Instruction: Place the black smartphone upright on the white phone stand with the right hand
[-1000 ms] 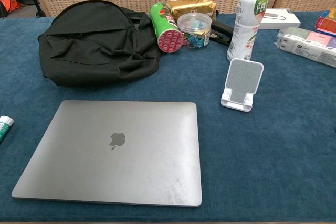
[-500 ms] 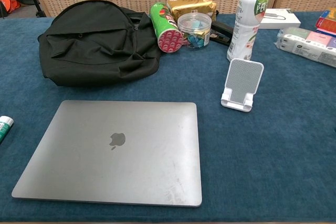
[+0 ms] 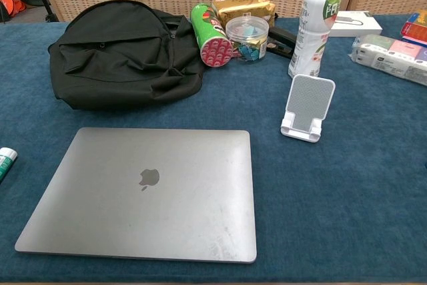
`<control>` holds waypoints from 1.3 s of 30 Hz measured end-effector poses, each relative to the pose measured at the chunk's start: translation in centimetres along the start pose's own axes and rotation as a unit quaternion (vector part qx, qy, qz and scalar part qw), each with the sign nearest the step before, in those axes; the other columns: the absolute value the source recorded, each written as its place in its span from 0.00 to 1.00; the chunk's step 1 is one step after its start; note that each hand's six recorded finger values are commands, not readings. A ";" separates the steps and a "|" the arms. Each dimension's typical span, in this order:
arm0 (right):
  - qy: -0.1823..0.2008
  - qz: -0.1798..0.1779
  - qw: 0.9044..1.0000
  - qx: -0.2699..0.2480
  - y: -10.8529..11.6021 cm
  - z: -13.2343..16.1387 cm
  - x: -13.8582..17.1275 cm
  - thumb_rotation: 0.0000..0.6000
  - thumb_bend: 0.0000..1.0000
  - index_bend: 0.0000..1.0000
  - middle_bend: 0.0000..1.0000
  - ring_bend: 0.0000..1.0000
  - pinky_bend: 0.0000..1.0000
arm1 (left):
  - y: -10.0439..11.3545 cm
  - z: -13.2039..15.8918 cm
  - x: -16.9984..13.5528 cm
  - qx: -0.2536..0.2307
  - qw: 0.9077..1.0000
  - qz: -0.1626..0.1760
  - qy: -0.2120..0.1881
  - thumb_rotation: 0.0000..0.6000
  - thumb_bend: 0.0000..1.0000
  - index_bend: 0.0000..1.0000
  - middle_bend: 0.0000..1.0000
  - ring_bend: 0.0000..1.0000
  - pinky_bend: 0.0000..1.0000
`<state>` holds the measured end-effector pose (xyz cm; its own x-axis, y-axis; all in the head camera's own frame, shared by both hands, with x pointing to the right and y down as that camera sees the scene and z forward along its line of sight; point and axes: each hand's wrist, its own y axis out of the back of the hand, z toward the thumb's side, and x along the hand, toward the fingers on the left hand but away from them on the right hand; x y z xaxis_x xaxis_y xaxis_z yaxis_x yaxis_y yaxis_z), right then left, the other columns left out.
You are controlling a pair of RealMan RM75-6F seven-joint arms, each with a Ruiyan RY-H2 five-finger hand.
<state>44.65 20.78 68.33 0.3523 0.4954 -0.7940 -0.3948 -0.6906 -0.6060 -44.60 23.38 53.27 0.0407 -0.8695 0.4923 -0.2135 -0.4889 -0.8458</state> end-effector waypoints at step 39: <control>0.052 -0.226 0.972 0.045 9.1 1.4 -0.3 1.00 0.41 0.46 0.45 0.37 0.42 | 0.3 0.0 -0.2 -0.007 1.000 0.000 -0.005 1.00 0.00 0.00 0.00 0.00 0.00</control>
<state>39.72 15.08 62.93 0.5881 0.6783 -0.4404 -0.2511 -0.3645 -0.8967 -44.69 23.46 52.94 0.0498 -0.8702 0.4902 -0.2271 -0.4878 -0.8429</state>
